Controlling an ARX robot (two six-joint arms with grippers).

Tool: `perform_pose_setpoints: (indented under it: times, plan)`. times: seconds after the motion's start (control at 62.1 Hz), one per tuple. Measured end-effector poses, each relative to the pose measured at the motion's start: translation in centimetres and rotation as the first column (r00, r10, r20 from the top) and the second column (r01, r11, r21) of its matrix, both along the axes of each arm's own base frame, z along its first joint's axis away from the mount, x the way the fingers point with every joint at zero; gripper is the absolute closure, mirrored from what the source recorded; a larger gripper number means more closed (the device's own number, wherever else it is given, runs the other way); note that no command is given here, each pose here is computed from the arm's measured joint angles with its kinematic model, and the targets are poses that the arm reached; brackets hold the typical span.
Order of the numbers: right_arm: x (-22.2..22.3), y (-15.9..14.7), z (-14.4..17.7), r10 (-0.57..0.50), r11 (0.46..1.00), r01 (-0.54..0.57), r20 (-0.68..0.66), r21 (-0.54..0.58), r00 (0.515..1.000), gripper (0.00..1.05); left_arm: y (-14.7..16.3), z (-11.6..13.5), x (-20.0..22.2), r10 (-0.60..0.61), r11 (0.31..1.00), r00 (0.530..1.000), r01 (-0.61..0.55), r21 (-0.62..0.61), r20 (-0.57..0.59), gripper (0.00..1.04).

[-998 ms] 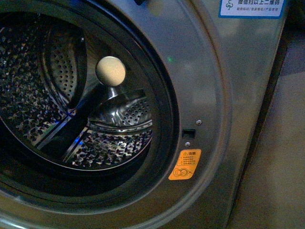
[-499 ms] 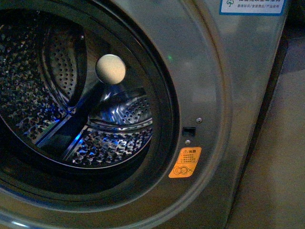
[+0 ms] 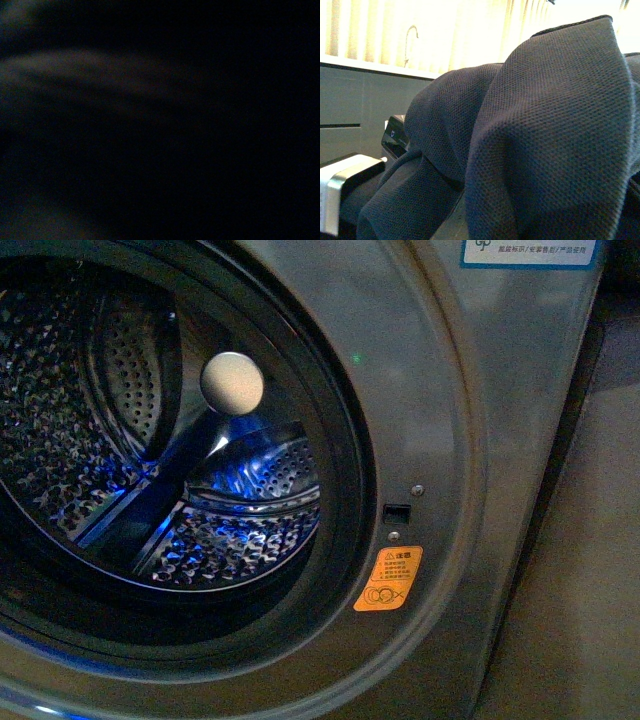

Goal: Put clothes into washing machine

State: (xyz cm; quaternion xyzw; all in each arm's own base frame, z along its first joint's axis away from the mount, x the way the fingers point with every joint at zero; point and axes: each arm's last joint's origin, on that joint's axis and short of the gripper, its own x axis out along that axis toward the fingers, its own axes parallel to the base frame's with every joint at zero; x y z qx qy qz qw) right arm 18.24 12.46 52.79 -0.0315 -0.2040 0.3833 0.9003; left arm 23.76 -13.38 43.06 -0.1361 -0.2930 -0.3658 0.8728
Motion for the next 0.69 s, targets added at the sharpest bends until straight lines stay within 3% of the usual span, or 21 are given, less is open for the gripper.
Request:
perform_pose_setpoints:
  times: [0.161, 0.258, 0.386, 0.692]
  plan:
    - [0.0, 0.0, 0.0, -0.001, 1.000, 0.001, 0.001, -0.001, 1.000, 0.89, 0.0, 0.0, 0.2, 0.028, 0.999, 1.000, -0.029, -0.017, -0.009, 0.07]
    - [0.0, 0.0, 0.0, 0.000, 1.000, 0.000, 0.002, -0.003, 1.000, 0.73, 0.1, 0.0, 0.2, 0.048, 0.999, 0.999, -0.049, -0.024, -0.024, 0.08]
    - [-0.1, 0.0, 0.1, 0.001, 1.000, -0.001, 0.006, -0.001, 1.000, 0.57, 0.3, -0.1, 0.4, 0.079, 0.996, 0.996, -0.080, -0.036, -0.045, 0.26]
    - [-0.3, -0.2, 0.2, 0.004, 1.000, -0.004, 0.012, 0.003, 1.000, 0.06, 2.6, -0.8, 1.4, 0.161, 0.981, 0.982, -0.170, -0.090, -0.095, 0.77]
